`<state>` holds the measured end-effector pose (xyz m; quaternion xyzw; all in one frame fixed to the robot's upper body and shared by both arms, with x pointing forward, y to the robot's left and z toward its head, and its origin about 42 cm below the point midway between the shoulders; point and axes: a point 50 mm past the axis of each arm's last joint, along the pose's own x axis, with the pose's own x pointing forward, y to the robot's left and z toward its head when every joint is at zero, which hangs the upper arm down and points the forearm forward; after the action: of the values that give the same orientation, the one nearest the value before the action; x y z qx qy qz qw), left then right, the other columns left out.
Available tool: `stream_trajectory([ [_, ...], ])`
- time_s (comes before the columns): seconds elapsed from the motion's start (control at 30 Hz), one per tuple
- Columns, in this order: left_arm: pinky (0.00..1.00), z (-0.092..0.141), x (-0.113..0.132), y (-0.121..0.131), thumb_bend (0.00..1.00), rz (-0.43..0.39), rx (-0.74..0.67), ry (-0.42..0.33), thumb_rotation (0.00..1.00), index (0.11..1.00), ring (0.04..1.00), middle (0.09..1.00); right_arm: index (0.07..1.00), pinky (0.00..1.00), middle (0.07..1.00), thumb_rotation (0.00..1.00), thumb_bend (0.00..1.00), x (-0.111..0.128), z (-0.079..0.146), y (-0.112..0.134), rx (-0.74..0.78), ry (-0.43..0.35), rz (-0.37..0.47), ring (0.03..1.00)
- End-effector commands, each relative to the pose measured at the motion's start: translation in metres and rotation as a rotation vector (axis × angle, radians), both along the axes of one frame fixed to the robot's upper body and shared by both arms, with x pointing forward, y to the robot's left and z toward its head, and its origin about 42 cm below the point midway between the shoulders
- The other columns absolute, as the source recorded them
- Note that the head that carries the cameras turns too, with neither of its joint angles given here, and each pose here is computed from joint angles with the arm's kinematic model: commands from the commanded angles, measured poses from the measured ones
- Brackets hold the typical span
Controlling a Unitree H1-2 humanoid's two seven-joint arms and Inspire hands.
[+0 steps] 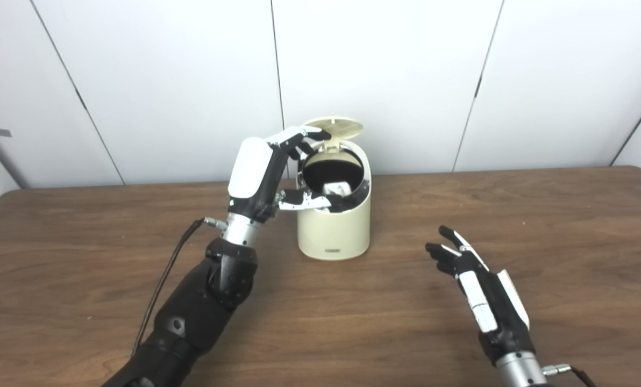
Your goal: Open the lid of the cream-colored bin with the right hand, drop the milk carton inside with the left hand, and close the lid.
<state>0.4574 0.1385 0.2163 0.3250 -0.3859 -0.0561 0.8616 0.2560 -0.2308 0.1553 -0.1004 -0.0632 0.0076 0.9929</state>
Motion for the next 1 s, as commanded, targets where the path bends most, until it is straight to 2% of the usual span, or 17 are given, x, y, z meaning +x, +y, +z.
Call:
stream_trajectory([
  [0.0, 0.5, 0.018, 0.003, -0.006, 1.0, -0.026, 0.002, -0.055, 0.21, 0.731, 0.567, 0.688, 0.897, 0.84, 0.798, 1.0, 0.54, 0.002, 0.016, 0.003, 0.006, -0.062, 0.012, 0.834],
  [0.33, 0.5, 0.021, 0.001, -0.006, 1.0, -0.014, -0.004, -0.089, 0.18, 0.706, 0.569, 0.68, 0.92, 0.85, 0.801, 1.0, 0.55, 0.002, 0.013, 0.0, -0.002, -0.058, 0.012, 0.838],
  [0.37, 0.5, 0.021, 0.0, -0.005, 1.0, -0.014, -0.011, -0.093, 0.15, 0.677, 0.566, 0.656, 0.921, 0.85, 0.803, 1.0, 0.55, 0.002, 0.013, 0.0, -0.001, -0.059, 0.013, 0.84],
  [0.47, 0.43, 0.022, -0.011, -0.009, 1.0, 0.007, -0.135, -0.131, 0.06, 0.579, 0.479, 0.548, 0.921, 0.85, 0.804, 1.0, 0.56, 0.003, 0.012, 0.0, 0.008, -0.059, 0.01, 0.842],
  [0.5, 0.39, 0.024, -0.015, -0.011, 0.72, 0.01, -0.174, -0.15, 0.06, 0.522, 0.425, 0.487, 0.92, 0.86, 0.804, 1.0, 0.55, 0.003, 0.013, 0.001, 0.012, -0.057, 0.008, 0.843],
  [0.53, 0.36, 0.025, -0.018, -0.012, 0.63, 0.013, -0.196, -0.169, 0.03, 0.508, 0.396, 0.47, 0.918, 0.86, 0.803, 1.0, 0.55, 0.003, 0.013, 0.001, 0.014, -0.056, 0.008, 0.844],
  [0.57, 0.34, 0.027, -0.02, -0.012, 0.58, 0.015, -0.215, -0.187, 0.01, 0.498, 0.378, 0.467, 0.916, 0.86, 0.802, 1.0, 0.54, 0.003, 0.012, 0.001, 0.016, -0.052, 0.008, 0.843],
  [0.63, 0.33, 0.031, -0.024, -0.011, 0.54, 0.012, -0.239, -0.211, 0.0, 0.485, 0.366, 0.475, 0.917, 0.86, 0.812, 1.0, 0.54, 0.003, 0.012, 0.001, 0.019, -0.047, 0.007, 0.85],
  [0.73, 0.34, 0.036, -0.027, -0.008, 0.53, 0.002, -0.267, -0.225, 0.0, 0.483, 0.374, 0.478, 0.923, 0.85, 0.828, 1.0, 0.55, 0.003, 0.012, 0.002, 0.014, -0.046, 0.004, 0.863],
  [0.8, 0.35, 0.039, -0.03, -0.006, 0.51, -0.007, -0.286, -0.224, 0.0, 0.493, 0.404, 0.497, 0.925, 0.86, 0.832, 1.0, 0.54, 0.004, 0.013, 0.002, 0.016, -0.046, 0.003, 0.867],
  [0.97, 0.33, 0.046, -0.036, 0.0, 0.51, -0.028, -0.373, -0.189, 0.0, 0.488, 0.407, 0.499, 0.927, 0.86, 0.835, 1.0, 0.54, 0.004, 0.013, 0.001, 0.026, -0.046, 0.009, 0.87],
])
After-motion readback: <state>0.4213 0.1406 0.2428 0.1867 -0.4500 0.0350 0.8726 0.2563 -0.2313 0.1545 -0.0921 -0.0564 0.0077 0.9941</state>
